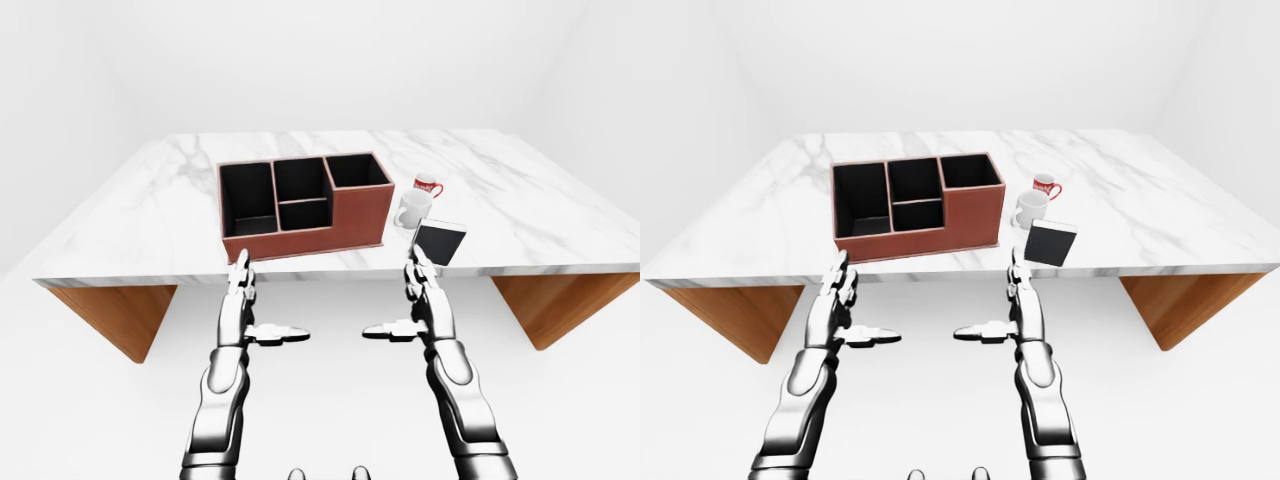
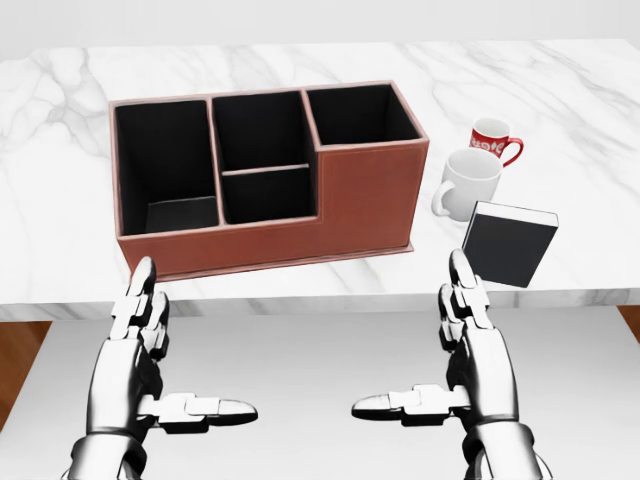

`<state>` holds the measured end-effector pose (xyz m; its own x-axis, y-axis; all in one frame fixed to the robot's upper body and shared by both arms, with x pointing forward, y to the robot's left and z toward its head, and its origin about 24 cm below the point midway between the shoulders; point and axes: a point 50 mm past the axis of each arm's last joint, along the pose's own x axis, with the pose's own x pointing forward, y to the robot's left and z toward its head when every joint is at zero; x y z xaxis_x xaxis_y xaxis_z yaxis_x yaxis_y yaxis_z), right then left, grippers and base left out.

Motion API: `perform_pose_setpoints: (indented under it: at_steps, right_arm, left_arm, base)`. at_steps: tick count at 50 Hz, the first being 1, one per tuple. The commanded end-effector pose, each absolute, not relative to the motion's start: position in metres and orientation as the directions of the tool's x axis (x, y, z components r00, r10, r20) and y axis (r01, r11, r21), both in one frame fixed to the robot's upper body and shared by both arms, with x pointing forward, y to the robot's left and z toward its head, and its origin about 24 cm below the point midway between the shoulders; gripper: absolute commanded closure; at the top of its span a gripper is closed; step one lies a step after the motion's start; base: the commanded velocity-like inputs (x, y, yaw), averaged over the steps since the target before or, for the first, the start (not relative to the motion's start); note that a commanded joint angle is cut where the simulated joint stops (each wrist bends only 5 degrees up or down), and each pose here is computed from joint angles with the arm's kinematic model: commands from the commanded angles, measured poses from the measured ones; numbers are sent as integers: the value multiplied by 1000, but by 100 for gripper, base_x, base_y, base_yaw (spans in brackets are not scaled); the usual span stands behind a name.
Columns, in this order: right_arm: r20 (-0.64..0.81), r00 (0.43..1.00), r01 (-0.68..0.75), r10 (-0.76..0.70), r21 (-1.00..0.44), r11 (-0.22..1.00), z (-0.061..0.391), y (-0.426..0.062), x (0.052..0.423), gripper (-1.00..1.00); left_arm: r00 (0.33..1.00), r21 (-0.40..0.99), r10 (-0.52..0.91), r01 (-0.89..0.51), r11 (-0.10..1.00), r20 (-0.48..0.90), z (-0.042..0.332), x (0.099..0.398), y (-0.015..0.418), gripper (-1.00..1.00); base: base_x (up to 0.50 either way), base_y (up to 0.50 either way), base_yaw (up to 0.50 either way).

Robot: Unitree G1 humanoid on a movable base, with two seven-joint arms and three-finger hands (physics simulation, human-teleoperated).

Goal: Pick up the book and place it in the right compartment of the caddy.

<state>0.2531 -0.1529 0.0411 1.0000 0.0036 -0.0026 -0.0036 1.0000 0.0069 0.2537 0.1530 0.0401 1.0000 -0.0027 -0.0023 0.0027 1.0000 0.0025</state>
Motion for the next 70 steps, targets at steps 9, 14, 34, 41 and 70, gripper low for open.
perform_pose_setpoints:
  at_steps: [9, 14, 34, 41, 70]
  right_arm:
    - [-12, 1000, -14, 15, 26, 1000, 40, -159, 252, -100]
    - [21, 999, 31, -31, 29, 999, 58, -172, 254, -100]
    - [534, 776, 329, -337, 112, 937, 185, -282, 193, -100]
    - [507, 778, 362, -371, 121, 924, 179, -300, 189, -100]
    - [566, 747, 360, -350, 98, 928, 194, -299, 179, -100]
  left_arm:
    - [1000, 1, -12, 12, 1000, -5, 41, 253, 159, -100]
    - [999, -2, 33, -33, 999, 33, 58, 257, 174, -100]
    - [856, -256, 468, -412, 874, 220, 118, 247, 284, -100]
    - [759, -333, 596, -509, 794, 261, 133, 233, 313, -100]
    - [731, -355, 630, -534, 767, 261, 128, 230, 314, -100]
  base:
    - [0, 0, 0]
    - [0, 0, 0]
    - [0, 0, 0]
    - [0, 0, 0]
    - [14, 0, 0]
